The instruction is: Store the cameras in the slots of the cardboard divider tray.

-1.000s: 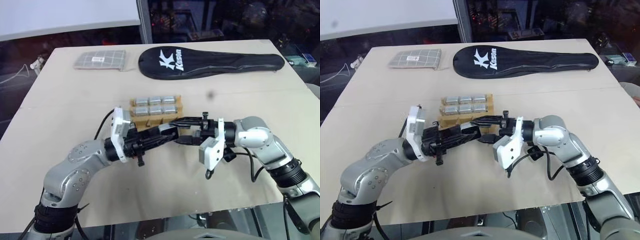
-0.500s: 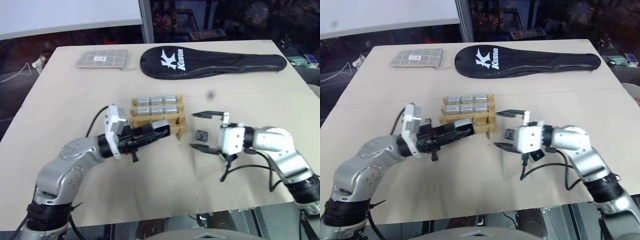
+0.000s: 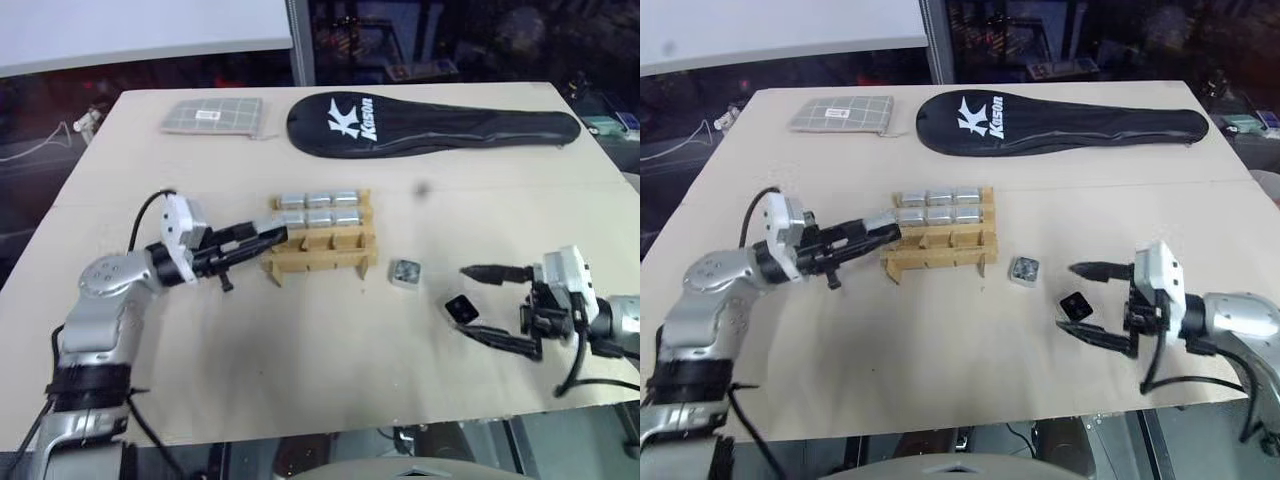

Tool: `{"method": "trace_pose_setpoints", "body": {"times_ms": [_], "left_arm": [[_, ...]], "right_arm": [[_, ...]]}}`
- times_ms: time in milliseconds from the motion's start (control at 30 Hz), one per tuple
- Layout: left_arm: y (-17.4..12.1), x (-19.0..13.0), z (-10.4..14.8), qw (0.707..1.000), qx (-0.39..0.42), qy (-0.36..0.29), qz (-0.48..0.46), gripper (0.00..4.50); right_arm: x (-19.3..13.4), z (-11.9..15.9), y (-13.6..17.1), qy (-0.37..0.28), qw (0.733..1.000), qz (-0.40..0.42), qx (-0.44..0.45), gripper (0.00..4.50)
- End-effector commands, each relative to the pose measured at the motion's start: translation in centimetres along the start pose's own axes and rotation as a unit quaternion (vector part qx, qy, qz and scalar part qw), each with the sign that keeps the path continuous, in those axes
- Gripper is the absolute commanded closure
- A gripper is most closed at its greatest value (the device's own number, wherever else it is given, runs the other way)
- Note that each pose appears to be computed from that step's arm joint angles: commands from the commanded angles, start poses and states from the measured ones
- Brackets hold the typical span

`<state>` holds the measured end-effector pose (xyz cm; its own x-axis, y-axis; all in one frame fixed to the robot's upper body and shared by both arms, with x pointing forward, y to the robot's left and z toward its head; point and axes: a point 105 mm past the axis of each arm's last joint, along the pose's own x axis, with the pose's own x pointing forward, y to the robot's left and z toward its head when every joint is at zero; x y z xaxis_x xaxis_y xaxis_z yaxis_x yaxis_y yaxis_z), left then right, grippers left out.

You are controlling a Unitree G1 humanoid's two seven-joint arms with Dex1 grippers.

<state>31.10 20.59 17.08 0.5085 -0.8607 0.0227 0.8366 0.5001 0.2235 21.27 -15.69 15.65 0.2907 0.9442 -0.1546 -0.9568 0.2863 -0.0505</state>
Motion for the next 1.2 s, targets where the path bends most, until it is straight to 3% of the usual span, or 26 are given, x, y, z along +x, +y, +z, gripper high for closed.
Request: {"method": "trace_pose_setpoints", "body": {"times_ms": [33, 467, 700, 967, 1200], "left_arm": [[0.4, 0.2, 0.5, 0.999, 0.013, -0.028, -0.03, 3.76], [2.4, 2.0, -1.7, 0.995, 0.002, 0.011, -0.095, 3.76], [1.5, 1.7, -2.8, 0.988, -0.01, 0.047, -0.15, 3.76], [2.6, 2.0, -2.2, 0.989, 0.025, 0.049, -0.138, 3.76], [2.5, 1.7, -3.2, 0.976, 0.059, 0.124, -0.167, 3.76]], "right_arm": [[-0.1, 1.5, 0.4, -0.018, 1.0, 0.001, -0.015, 0.03], [-1.1, 2.3, 0.7, -0.017, 1.0, -0.014, -0.013, 0.03], [-1.1, 2.2, 1.1, -0.019, 0.999, -0.027, -0.013, 0.03], [-1.4, 2.4, 1.0, -0.021, 0.999, -0.036, -0.016, 0.03], [-1.2, 2.3, 0.9, -0.023, 0.999, -0.038, -0.017, 0.03]]}}
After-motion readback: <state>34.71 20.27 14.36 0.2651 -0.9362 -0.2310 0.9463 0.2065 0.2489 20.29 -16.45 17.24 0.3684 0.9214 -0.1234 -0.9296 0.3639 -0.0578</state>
